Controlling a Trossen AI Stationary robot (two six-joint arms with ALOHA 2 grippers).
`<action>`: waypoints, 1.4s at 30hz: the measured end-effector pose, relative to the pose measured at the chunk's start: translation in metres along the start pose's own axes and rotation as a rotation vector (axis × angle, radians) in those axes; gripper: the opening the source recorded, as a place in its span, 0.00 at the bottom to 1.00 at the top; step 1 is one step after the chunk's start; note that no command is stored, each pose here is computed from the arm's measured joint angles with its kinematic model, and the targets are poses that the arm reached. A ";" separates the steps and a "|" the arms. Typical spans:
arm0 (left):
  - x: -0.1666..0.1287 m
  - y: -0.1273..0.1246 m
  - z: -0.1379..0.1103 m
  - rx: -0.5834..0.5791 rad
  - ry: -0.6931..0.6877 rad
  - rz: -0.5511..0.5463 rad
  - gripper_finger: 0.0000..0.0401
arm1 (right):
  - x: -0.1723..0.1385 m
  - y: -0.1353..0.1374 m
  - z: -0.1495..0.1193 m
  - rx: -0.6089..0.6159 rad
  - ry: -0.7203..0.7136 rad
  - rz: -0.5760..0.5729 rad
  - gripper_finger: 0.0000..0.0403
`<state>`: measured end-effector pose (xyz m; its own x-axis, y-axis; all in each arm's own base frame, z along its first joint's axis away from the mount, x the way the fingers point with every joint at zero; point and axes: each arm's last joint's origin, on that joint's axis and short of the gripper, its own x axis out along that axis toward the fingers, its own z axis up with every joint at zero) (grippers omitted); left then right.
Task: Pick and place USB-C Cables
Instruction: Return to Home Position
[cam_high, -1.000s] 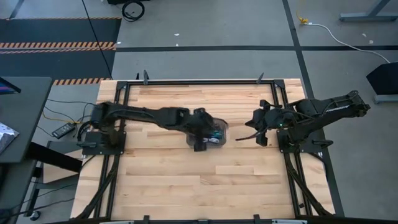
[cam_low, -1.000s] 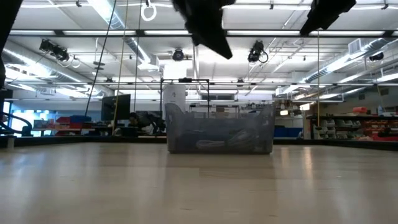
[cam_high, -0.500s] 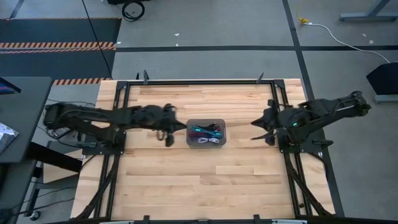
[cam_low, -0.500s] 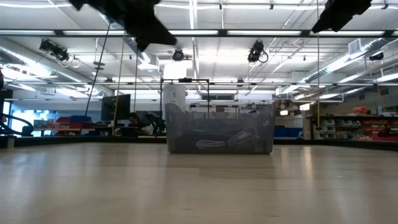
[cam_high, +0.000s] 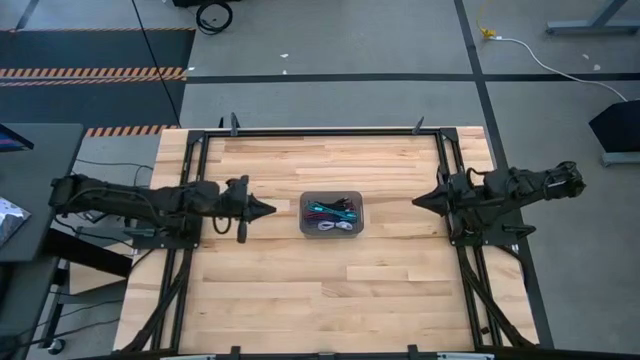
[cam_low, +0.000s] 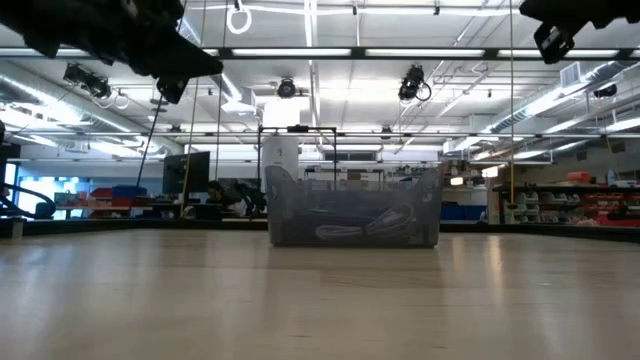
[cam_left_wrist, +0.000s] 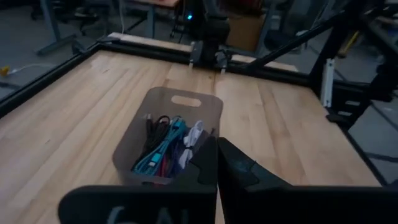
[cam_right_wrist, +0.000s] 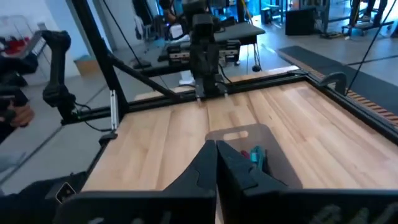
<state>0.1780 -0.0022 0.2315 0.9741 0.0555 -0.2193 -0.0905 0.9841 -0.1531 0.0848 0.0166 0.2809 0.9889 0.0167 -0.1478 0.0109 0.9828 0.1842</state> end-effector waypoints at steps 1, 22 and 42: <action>-0.001 0.000 -0.003 0.000 -0.012 -0.008 0.01 | 0.000 -0.001 -0.005 0.010 -0.013 0.003 0.01; -0.034 0.013 -0.080 -0.129 -0.130 -0.046 0.01 | -0.003 -0.013 -0.059 0.012 -0.125 0.065 0.01; -0.042 0.015 -0.076 -0.008 -0.195 0.009 0.01 | 0.022 -0.014 -0.091 -0.161 -0.357 0.115 0.01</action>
<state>0.1205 -0.0030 0.1655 0.9949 0.0966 -0.0296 -0.1001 0.9821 -0.1597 0.0931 0.0203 0.1864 0.9720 0.0916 0.2165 -0.0984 0.9949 0.0210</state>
